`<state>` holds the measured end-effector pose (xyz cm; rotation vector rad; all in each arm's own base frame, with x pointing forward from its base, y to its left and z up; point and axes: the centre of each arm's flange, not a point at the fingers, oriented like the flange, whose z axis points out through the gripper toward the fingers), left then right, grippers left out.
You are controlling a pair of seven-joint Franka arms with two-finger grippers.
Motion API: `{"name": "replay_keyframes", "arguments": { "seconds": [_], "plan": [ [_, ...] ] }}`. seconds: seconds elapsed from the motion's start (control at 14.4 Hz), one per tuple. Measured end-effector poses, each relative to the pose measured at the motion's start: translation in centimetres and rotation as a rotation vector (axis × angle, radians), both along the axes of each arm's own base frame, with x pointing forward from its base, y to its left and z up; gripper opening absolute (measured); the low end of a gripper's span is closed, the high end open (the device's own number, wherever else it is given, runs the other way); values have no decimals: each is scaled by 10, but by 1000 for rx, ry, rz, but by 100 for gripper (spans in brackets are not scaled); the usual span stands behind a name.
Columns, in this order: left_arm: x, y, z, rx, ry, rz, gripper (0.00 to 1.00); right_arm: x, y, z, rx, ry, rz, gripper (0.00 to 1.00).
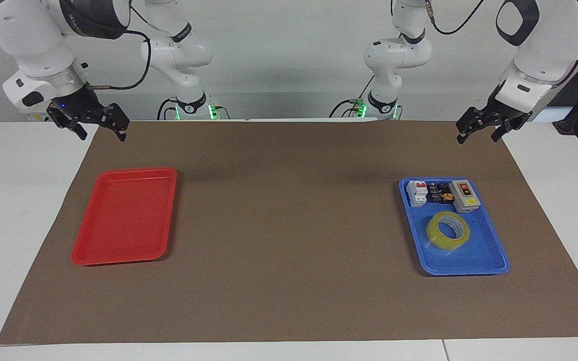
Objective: Place and move tape with both arms
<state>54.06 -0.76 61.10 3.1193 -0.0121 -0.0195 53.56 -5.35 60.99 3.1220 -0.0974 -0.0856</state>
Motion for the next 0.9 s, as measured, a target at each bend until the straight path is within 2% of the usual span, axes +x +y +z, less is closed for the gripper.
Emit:
{"name": "replay_keyframes", "arguments": {
  "seconds": [0.69,0.9],
  "plan": [
    [-2,-15,4,-3,-8,-28,100,0,0,0,0,1,0,100],
    [-2,-2,4,-6,-8,-7,100,0,0,0,0,1,0,100]
  ]
}}
